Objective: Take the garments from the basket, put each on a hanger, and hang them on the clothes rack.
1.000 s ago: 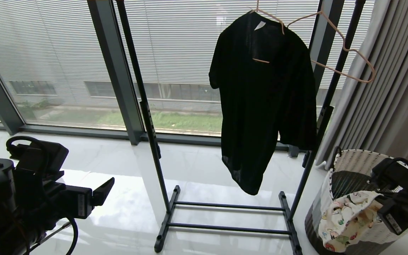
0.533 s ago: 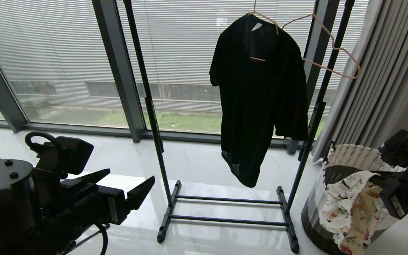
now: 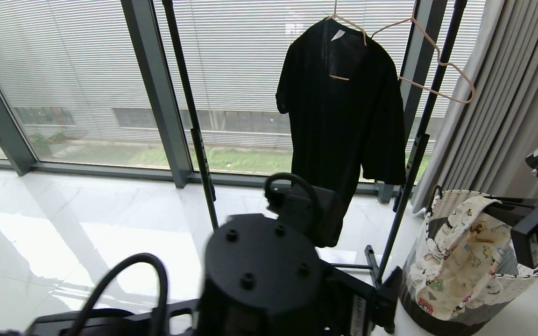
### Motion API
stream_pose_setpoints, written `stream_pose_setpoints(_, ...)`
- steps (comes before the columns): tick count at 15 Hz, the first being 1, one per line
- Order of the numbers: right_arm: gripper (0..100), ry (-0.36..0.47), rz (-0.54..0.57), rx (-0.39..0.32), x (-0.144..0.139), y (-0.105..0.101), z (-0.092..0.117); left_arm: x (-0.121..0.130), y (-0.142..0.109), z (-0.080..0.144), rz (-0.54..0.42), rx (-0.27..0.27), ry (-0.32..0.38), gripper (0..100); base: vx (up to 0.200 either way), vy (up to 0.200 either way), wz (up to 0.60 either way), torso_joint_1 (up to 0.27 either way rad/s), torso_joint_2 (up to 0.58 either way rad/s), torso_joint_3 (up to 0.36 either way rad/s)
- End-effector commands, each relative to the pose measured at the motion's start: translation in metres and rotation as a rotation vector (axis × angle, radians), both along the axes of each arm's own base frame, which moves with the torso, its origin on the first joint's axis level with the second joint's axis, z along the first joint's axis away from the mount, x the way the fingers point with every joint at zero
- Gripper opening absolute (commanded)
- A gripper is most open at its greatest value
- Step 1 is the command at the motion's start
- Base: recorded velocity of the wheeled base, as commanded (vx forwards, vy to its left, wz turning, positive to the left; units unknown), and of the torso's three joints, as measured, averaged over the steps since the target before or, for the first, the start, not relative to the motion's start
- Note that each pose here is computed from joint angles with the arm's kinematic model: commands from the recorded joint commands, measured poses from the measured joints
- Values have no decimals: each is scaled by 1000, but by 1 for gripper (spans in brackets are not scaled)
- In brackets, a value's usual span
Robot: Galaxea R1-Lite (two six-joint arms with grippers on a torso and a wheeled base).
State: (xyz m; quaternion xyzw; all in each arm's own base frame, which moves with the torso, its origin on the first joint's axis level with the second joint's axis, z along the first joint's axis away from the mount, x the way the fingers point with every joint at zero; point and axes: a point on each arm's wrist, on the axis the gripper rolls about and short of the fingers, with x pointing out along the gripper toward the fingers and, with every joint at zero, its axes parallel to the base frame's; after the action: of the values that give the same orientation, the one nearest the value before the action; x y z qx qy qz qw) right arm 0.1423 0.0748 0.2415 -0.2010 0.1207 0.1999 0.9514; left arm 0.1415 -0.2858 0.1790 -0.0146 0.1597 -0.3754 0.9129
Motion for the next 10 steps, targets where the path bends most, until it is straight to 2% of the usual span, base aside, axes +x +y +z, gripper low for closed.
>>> stream_pose_setpoints(1, 0, -19, 1, 13, -6, -3, 3, 15, -80, -55, -53, 79, 38, 100, 0, 0, 0, 0, 0, 0)
stream_pose_setpoints(4, 0, -4, 7, 40, -6, -3, 2, 38, -134, -85, -55, 54, 25, 100, 0, 0, 0, 0, 0, 0)
stream_pose_setpoints(5, 0, 4, 9, 45, -6, -3, 0, 41, -145, -91, -78, 44, 26, 100, 0, 0, 0, 0, 0, 0)
stream_pose_setpoints(6, 0, 4, 7, 52, -7, -3, 1, 44, -153, -101, -121, 44, 39, 100, 0, 0, 0, 0, 0, 0)
stream_pose_setpoints(7, 0, 3, 7, 54, -7, -3, 1, 49, -157, -110, -125, 55, 37, 100, 0, 0, 0, 0, 0, 0)
stream_pose_setpoints(8, 0, 3, 11, 61, -7, -3, 1, 62, -158, -121, -100, 70, 31, 100, 0, 0, 0, 0, 0, 0)
stream_pose_setpoints(10, 0, 5, 24, 84, -9, -5, 2, 75, -153, -128, -61, 83, 35, 100, 0, 0, 0, 0, 0, 0)
